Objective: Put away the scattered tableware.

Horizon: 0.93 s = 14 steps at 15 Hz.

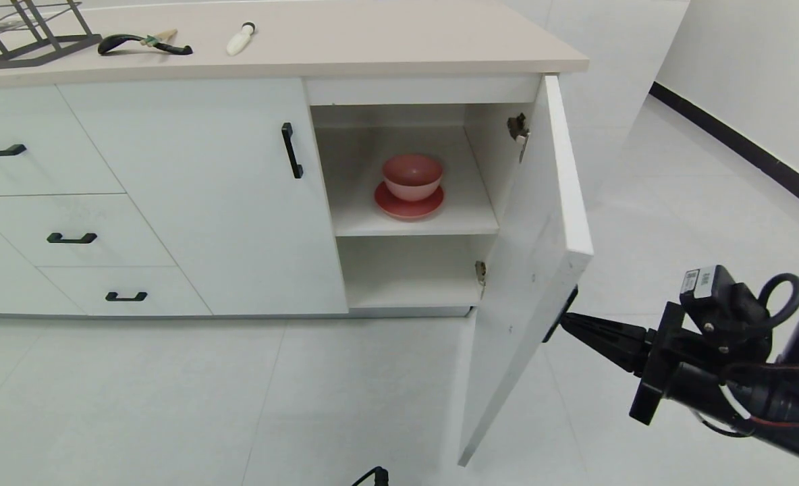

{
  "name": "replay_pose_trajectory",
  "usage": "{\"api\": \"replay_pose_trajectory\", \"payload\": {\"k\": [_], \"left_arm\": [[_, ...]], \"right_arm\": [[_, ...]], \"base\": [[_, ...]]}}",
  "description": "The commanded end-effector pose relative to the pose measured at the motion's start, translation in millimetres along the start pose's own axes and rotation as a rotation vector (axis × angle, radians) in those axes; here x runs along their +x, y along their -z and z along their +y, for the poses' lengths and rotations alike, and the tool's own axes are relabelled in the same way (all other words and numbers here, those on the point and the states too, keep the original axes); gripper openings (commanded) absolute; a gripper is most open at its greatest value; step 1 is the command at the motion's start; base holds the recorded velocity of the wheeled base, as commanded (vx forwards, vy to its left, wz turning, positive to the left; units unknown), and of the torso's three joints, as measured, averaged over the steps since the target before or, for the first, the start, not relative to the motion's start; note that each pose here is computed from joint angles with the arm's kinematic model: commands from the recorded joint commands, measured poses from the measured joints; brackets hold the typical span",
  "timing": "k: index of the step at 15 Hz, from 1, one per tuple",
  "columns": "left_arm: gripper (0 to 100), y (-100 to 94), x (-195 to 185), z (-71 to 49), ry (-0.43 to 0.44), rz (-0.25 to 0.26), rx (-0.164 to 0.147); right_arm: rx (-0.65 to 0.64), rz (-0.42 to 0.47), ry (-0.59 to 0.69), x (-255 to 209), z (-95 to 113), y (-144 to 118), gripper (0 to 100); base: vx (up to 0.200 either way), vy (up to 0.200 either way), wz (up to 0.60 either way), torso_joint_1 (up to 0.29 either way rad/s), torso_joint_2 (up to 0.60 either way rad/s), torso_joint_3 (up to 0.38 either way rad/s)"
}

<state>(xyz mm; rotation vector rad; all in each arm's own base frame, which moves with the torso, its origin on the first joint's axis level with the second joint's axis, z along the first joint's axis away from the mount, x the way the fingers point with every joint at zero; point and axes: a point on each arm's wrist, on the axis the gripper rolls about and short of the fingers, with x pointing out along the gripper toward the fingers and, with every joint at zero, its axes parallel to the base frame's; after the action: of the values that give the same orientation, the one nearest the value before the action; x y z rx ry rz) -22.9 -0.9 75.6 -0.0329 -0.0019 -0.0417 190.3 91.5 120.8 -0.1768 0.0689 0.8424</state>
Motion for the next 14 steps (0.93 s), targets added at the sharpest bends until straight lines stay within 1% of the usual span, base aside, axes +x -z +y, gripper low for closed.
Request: {"api": "replay_pose_trajectory", "payload": {"k": [1, 4, 8, 10, 11, 14], "left_arm": [[100, -0.1, 0, 0.0, 0.000, 0.001, -0.001], [100, -0.1, 0, 0.0, 0.000, 0.001, -0.001], [100, -0.1, 0, 0.0, 0.000, 0.001, -0.001], [100, -0.1, 0, 0.0, 0.000, 0.001, -0.001], [100, -0.1, 0, 0.0, 0.000, 0.001, -0.001], [100, -0.1, 0, 0.0, 0.000, 0.001, -0.001]], "right_arm": [[-0.005, -0.001, -0.041, 8, 7, 0, 0], [-0.020, -0.033, -0.070, 19, 9, -6, 0], [-0.031, -0.060, -0.088, 47, 5, -11, 0], [-0.032, -0.057, -0.128, 59, 12, -7, 0], [-0.037, -0.070, -0.149, 66, 16, -9, 0], [-0.044, -0.090, -0.170, 78, 19, -12, 0]], "base": [[0.000, 0.000, 0.00, 0.000, 0.00, 0.000], [0.000, 0.000, 0.00, 0.000, 0.00, 0.000], [0.000, 0.000, 0.00, 0.000, 0.00, 0.000], [0.000, 0.000, 0.00, 0.000, 0.00, 0.000], [0.000, 0.000, 0.00, 0.000, 0.00, 0.000], [0.000, 0.000, 0.00, 0.000, 0.00, 0.000]]}}
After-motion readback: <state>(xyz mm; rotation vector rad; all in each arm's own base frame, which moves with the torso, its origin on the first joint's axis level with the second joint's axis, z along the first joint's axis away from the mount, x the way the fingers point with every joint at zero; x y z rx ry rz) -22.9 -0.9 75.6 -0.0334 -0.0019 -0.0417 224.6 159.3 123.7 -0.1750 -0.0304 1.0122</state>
